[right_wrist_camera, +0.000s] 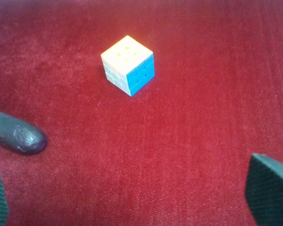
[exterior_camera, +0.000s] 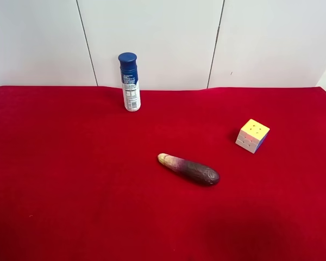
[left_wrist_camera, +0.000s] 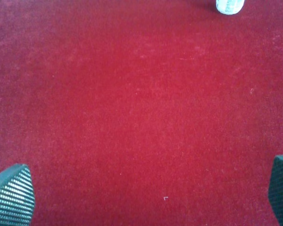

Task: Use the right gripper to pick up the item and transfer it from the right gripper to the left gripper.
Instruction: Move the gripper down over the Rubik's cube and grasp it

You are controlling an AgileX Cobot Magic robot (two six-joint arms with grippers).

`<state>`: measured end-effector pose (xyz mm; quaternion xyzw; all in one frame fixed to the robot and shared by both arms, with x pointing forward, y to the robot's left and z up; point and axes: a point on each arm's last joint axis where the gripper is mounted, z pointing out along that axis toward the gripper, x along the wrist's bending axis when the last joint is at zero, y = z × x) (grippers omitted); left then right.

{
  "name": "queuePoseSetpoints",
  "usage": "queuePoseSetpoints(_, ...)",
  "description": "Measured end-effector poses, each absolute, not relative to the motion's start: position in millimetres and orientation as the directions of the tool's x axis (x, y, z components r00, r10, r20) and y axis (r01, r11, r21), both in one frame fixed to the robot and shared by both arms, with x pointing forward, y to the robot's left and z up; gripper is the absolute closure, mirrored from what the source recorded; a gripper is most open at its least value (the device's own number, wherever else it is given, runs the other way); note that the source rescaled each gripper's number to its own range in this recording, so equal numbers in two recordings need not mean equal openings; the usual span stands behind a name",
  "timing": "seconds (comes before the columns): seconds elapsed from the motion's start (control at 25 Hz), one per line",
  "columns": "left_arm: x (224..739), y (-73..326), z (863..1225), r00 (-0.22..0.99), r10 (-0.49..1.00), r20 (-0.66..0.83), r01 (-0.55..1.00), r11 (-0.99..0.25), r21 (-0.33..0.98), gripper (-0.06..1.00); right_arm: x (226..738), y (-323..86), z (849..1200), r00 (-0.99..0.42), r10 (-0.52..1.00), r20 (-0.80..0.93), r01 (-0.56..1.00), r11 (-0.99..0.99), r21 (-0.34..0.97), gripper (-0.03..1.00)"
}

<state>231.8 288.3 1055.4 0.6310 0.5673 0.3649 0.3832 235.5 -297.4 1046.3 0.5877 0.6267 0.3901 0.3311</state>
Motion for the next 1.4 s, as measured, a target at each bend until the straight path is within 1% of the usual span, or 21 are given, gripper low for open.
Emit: queuePoseSetpoints(1.4, 231.8, 288.3, 1055.4, 0.09, 0.996, 0.026, 0.436, -0.063, 0.898, -0.06, 235.5, -297.4, 1046.3, -0.09, 0.995, 0.044, 0.478, 0.005, 0.878, -0.03)
